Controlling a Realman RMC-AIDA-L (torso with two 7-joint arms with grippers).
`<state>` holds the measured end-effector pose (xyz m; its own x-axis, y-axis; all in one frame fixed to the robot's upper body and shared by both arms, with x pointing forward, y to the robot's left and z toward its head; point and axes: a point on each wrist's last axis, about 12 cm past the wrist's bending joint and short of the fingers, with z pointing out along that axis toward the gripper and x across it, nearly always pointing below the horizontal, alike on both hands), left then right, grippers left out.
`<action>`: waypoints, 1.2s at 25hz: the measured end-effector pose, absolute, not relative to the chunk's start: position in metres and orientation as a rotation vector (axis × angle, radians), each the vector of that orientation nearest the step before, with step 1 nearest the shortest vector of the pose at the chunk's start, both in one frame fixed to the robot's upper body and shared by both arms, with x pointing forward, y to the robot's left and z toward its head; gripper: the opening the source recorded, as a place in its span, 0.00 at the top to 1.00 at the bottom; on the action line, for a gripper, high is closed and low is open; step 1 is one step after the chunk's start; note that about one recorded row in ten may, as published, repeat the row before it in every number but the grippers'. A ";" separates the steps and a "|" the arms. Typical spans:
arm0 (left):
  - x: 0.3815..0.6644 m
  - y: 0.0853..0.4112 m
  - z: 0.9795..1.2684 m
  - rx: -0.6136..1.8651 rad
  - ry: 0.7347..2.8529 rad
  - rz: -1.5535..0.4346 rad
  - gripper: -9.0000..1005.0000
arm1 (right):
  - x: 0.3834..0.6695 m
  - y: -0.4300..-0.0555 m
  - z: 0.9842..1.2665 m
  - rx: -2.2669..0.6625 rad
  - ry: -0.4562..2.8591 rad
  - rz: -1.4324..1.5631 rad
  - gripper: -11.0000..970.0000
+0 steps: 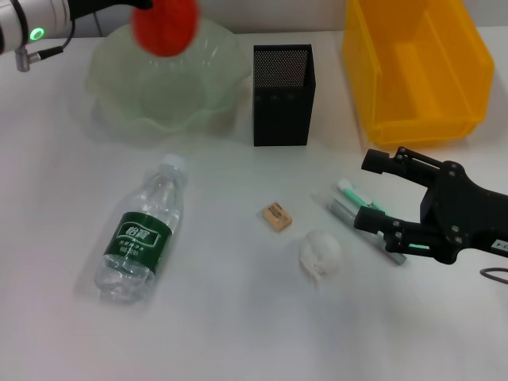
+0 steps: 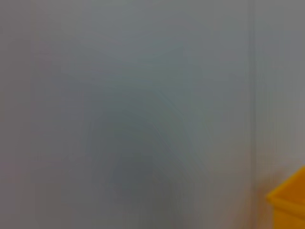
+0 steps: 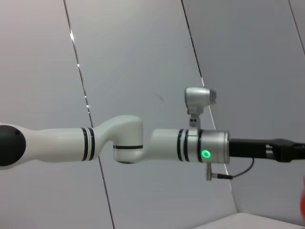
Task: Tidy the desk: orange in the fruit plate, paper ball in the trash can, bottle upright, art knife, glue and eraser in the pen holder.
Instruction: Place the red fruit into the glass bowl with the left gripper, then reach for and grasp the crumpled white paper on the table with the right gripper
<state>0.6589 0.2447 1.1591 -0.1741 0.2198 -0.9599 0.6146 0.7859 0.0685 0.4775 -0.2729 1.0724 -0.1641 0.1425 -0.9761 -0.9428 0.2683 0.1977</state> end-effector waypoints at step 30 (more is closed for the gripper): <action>0.527 0.288 1.125 1.223 1.721 -1.063 0.16 | 0.532 -0.274 1.219 -1.354 2.093 0.797 0.14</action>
